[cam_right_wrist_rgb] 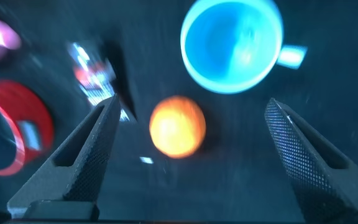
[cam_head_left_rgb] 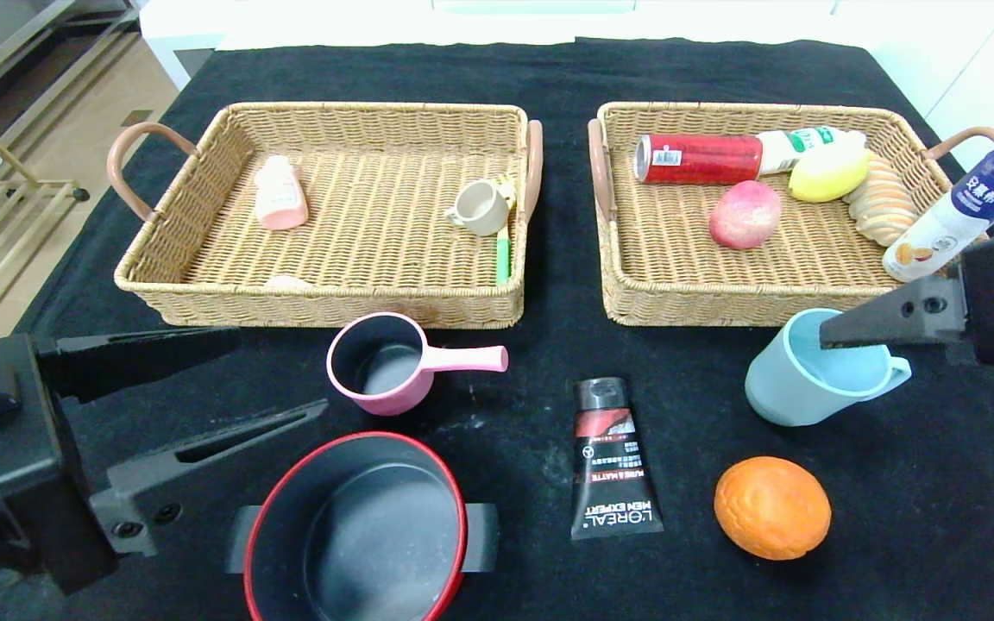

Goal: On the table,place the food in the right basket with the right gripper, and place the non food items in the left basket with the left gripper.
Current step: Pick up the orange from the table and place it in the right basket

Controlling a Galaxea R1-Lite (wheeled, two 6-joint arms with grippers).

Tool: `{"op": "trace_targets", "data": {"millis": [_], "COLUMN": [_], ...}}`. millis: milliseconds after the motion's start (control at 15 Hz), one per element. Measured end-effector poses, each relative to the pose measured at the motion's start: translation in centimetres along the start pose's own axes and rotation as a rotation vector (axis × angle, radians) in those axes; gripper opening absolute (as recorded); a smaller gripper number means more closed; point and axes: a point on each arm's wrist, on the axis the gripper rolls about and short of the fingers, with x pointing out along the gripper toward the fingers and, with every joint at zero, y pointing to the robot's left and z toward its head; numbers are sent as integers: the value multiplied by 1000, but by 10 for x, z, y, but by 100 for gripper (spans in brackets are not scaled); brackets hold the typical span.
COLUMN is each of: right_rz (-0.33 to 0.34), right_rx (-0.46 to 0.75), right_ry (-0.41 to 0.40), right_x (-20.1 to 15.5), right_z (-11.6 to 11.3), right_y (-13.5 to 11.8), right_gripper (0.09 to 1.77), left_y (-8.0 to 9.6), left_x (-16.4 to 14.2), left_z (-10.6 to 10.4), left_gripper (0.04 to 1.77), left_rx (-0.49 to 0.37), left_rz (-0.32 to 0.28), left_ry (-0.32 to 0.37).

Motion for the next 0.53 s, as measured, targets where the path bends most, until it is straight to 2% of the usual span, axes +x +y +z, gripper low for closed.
{"op": "trace_targets", "data": {"millis": [400, 533], "right_rz": [-59, -79], "right_rx": [-34, -5], "right_ry": [110, 133], "right_x": [18, 24], "right_z": [-35, -44], "right_y": [7, 8], "right_gripper": [170, 170], "left_y": [0, 0], "left_x": [0, 0], "left_z": [-1, -1], "left_gripper": [172, 172], "left_rx": [0, -1], "left_rz": [0, 2], "left_ry": [5, 5]}}
